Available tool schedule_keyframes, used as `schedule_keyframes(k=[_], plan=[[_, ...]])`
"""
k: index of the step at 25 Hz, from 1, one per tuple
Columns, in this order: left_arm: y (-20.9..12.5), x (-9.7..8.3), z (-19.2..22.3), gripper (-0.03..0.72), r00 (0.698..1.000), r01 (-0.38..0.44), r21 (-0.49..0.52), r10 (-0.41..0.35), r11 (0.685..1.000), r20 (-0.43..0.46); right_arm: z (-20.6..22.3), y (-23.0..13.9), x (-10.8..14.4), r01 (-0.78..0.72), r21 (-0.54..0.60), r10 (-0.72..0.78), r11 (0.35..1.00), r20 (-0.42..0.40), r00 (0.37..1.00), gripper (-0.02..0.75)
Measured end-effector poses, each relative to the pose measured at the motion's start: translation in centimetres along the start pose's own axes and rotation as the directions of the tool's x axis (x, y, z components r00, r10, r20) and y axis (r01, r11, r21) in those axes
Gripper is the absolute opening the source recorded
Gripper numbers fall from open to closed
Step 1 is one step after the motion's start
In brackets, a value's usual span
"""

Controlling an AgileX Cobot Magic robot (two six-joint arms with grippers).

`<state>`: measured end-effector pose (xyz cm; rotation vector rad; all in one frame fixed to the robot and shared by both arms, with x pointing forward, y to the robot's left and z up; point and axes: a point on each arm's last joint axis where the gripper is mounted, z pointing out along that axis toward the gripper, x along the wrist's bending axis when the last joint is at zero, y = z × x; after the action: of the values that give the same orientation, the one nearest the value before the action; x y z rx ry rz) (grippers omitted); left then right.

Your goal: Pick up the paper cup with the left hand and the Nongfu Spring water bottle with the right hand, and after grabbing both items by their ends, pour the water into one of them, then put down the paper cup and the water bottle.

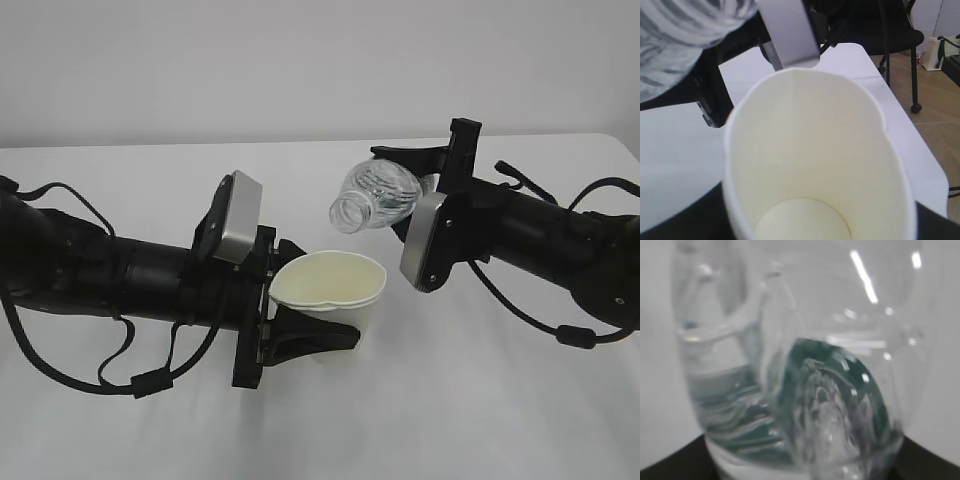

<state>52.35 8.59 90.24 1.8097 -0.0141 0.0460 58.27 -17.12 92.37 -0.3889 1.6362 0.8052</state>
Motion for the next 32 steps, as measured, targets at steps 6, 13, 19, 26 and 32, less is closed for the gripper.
schedule_keyframes(k=[6, 13, 19, 26, 32], plan=[[-0.01, -0.01, 0.0, 0.418, 1.0, -0.001, 0.001, 0.001, 1.0, 0.001, 0.0, -0.07, -0.04, 0.04, 0.008, -0.04, 0.999, 0.004, 0.999, 0.412], [-0.02, -0.01, 0.0, 0.417, 1.0, -0.001, 0.002, 0.001, 1.0, 0.001, 0.0, -0.16, -0.12, 0.065, 0.019, -0.066, 0.998, 0.012, 0.998, 0.412], [-0.05, 0.01, 0.0, 0.417, 1.0, -0.001, 0.005, 0.001, 1.0, -0.001, 0.0, -0.24, -0.17, 0.099, 0.029, -0.1, 0.995, 0.016, 0.995, 0.412], [-0.16, 0.2, -0.01, 0.417, 1.0, 0.005, 0.017, -0.005, 1.0, -0.022, 0.0, -0.27, -0.19, 0.131, 0.032, -0.131, 0.991, 0.016, 0.991, 0.412], [-0.2, 0.31, -0.01, 0.417, 0.999, 0.008, 0.021, -0.007, 1.0, -0.034, 0.0, -0.31, -0.21, 0.142, 0.038, -0.143, 0.989, 0.018, 0.99, 0.412]])
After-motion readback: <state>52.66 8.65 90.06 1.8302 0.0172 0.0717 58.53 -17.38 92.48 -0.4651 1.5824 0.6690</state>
